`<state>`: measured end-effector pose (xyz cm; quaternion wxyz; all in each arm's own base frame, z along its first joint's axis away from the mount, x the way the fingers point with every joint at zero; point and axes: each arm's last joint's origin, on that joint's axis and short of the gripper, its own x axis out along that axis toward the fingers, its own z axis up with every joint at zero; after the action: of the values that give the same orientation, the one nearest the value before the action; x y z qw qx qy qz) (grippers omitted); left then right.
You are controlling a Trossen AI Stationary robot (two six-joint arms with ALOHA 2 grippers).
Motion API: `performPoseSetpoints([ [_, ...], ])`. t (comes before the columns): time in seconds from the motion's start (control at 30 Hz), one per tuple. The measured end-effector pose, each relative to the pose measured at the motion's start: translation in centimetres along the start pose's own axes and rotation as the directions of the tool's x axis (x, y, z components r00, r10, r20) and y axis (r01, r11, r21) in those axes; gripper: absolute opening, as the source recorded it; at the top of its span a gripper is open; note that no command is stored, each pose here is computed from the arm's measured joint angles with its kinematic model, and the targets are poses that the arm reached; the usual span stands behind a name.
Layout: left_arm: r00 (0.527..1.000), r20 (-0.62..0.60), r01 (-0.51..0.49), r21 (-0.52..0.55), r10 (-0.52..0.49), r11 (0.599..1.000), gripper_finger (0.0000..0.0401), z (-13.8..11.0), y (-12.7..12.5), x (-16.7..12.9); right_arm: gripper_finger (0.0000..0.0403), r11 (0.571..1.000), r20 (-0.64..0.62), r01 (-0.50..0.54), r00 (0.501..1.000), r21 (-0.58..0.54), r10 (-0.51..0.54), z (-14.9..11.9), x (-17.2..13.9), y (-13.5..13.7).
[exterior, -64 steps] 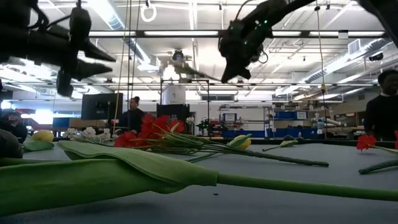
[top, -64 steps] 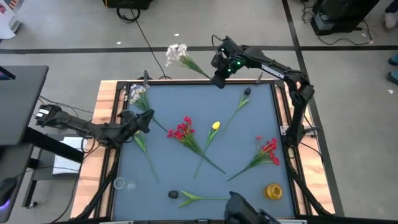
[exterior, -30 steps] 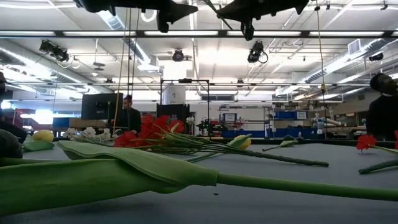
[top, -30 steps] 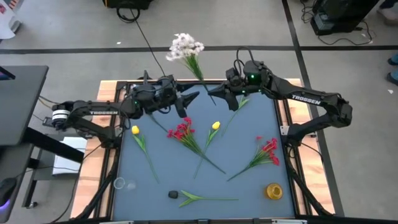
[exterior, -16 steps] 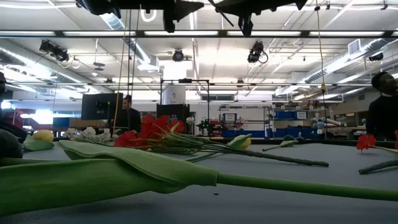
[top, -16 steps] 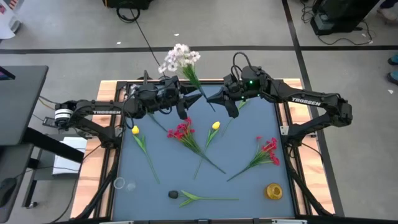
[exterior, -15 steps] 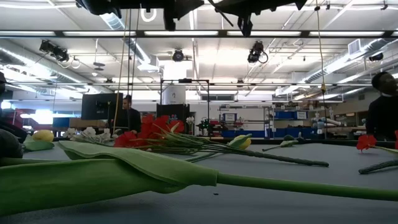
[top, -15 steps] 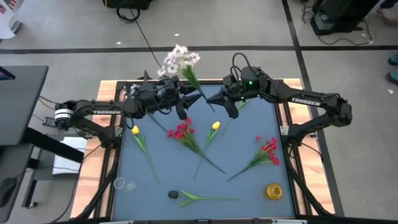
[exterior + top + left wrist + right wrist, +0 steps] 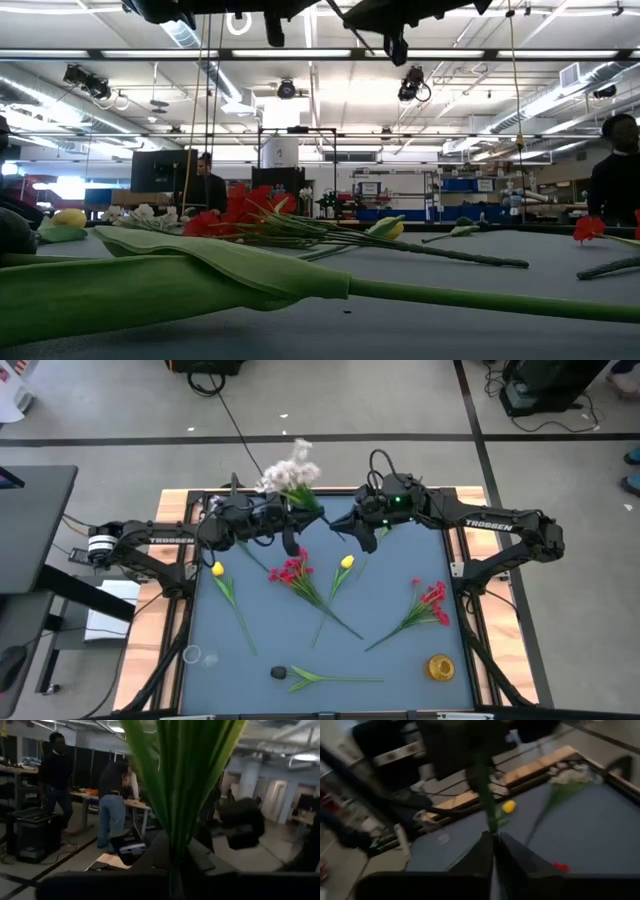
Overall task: Sort flowers into vase by color
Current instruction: Put the right white flower into the yellow flower vase
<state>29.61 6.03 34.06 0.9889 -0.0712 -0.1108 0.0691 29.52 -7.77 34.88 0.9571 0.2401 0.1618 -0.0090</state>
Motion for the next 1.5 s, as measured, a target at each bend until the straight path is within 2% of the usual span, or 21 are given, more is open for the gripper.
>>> performPoseSetpoints([
  [0.2,0.987,-0.16,-0.02,0.022,0.023,1.0,0.0018,-1.6,0.2,-0.1,0.0155,0.996,-0.06,0.062,0.996,0.064,-0.058,-0.6,-0.9,-0.1],
  [0.33,0.972,-0.235,-0.013,0.017,0.016,1.0,0.0017,-2.3,0.3,-0.3,0.0193,0.994,-0.033,0.103,0.994,0.047,-0.102,-0.4,-1.7,0.3],
  [0.53,0.967,-0.254,0.037,0.056,-0.022,0.998,0.0017,-2.4,0.2,-0.3,0.0204,0.997,0.026,0.075,0.997,-0.022,-0.074,0.0,-1.8,1.4],
  [0.8,0.958,-0.277,0.09,0.073,-0.067,0.993,0.0017,-2.5,0.4,-0.4,0.0205,0.993,0.148,-0.009,0.989,-0.12,0.027,0.8,0.4,2.1],
  [1.03,0.954,-0.285,0.113,0.064,-0.09,0.992,0.0019,-2.5,0.7,-0.4,0.0205,0.986,0.196,-0.024,0.979,-0.166,0.057,0.7,2.7,1.5],
  [1.17,0.944,-0.317,0.113,0.052,-0.091,0.992,0.002,-2.8,0.8,-0.5,0.0185,0.975,0.253,-0.057,0.961,-0.213,0.111,0.9,4.1,1.5],
  [1.23,0.936,-0.341,0.102,0.03,-0.086,0.994,0.0023,-3.1,0.8,-0.6,0.0149,0.977,0.253,-0.048,0.962,-0.209,0.102,1.2,4.4,1.5],
  [1.3,0.937,-0.343,0.077,0.008,-0.07,0.997,0.0032,-3.1,0.9,-0.6,0.0091,0.98,0.232,-0.03,0.97,-0.199,0.076,1.3,4.4,1.4],
  [1.37,0.939,-0.342,0.05,0.01,-0.044,0.999,0.005,-3.1,1.0,-0.6,0.003,0.98,0.22,0.004,0.975,-0.199,0.041,1.3,4.4,1.3],
  [1.5,0.929,-0.37,0.022,0.042,-0.005,0.999,0.0114,-3.3,1.4,-0.8,0.0017,0.978,0.217,0.11,0.974,-0.175,-0.07,1.0,4.2,1.2],
])
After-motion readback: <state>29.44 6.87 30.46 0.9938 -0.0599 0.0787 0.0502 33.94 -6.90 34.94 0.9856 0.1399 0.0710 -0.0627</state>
